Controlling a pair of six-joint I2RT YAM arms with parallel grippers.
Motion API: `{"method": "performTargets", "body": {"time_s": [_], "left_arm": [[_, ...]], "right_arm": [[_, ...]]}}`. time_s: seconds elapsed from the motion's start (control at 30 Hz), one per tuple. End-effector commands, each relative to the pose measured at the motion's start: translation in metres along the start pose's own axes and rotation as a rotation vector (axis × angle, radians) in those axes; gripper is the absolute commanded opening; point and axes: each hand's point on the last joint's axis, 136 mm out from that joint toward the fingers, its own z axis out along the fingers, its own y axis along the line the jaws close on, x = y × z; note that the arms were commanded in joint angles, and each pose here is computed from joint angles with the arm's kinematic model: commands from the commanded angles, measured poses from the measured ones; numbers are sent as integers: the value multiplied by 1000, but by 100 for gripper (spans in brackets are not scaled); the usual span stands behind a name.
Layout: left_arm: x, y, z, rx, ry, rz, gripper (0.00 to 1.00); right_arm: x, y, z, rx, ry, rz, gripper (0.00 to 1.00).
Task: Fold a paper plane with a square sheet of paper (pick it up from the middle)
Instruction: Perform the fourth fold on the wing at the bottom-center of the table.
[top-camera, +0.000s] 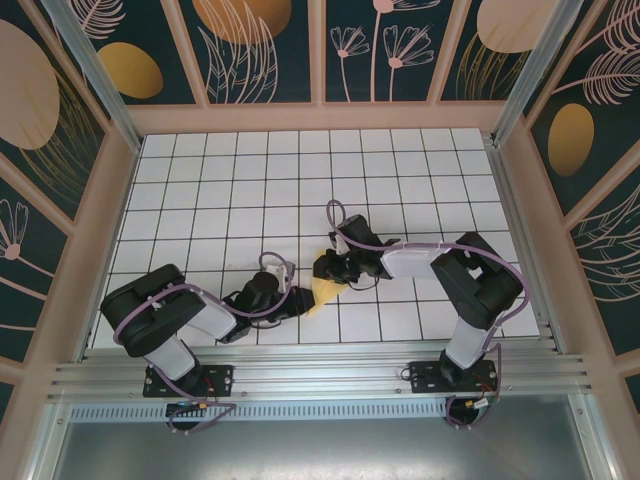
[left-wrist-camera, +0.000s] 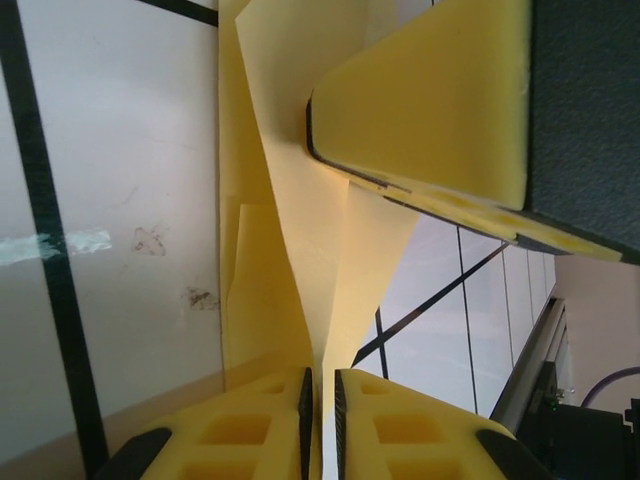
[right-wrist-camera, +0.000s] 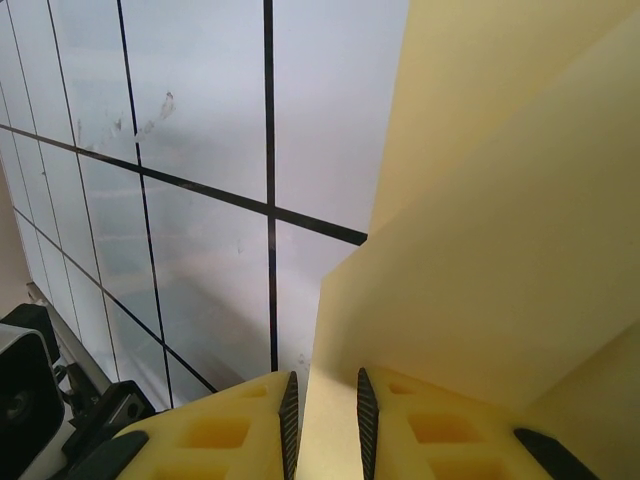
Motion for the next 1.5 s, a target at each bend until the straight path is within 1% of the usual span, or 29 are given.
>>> {"method": "performTargets", "body": {"time_s": [0.0, 0.07, 0.13, 0.23, 0.53, 0.67, 0.77, 0.83, 1.0, 1.1, 1.13, 1.23, 1.33, 1.47], "left_arm": [[-1, 5, -2, -29, 1, 20, 13], [0, 7, -2, -39, 4, 24, 9], [1, 10, -2, -49, 7, 25, 4], [2, 12, -2, -53, 9, 21, 0], [4, 23, -8, -73, -14, -28, 0], [5, 21, -8, -56, -13, -38, 0], [5, 18, -8, -30, -13, -56, 0], [5, 16, -8, -15, -14, -68, 0], [4, 14, -9, 29, -15, -116, 0], [2, 10, -9, 55, -18, -132, 0], [6, 18, -6, 35, -5, -142, 0], [7, 19, -6, 34, -5, -146, 0], [7, 20, -5, 27, -3, -146, 0], [7, 24, -3, 1, 1, -139, 0]], "right_arm": [[-7, 5, 2, 4, -14, -24, 26], [-6, 5, 2, 2, -14, -25, 26], [-6, 4, 3, 5, -11, -24, 26], [-5, 2, 5, 9, -7, -21, 26], [-7, 5, 2, 0, -16, -28, 26], [-15, 6, -17, 15, -85, -31, 28], [-20, 3, -33, -3, -131, -13, 28], [-20, 6, -37, -18, -132, -23, 28], [-14, 20, -28, -68, -88, -50, 23], [-11, 26, -17, -81, -59, -64, 22], [-10, 27, -14, -83, -51, -65, 21], [-9, 32, -6, -95, -31, -74, 21], [-10, 28, -2, -85, -25, -64, 21], [-12, 14, 3, -31, -38, -38, 21]]}}
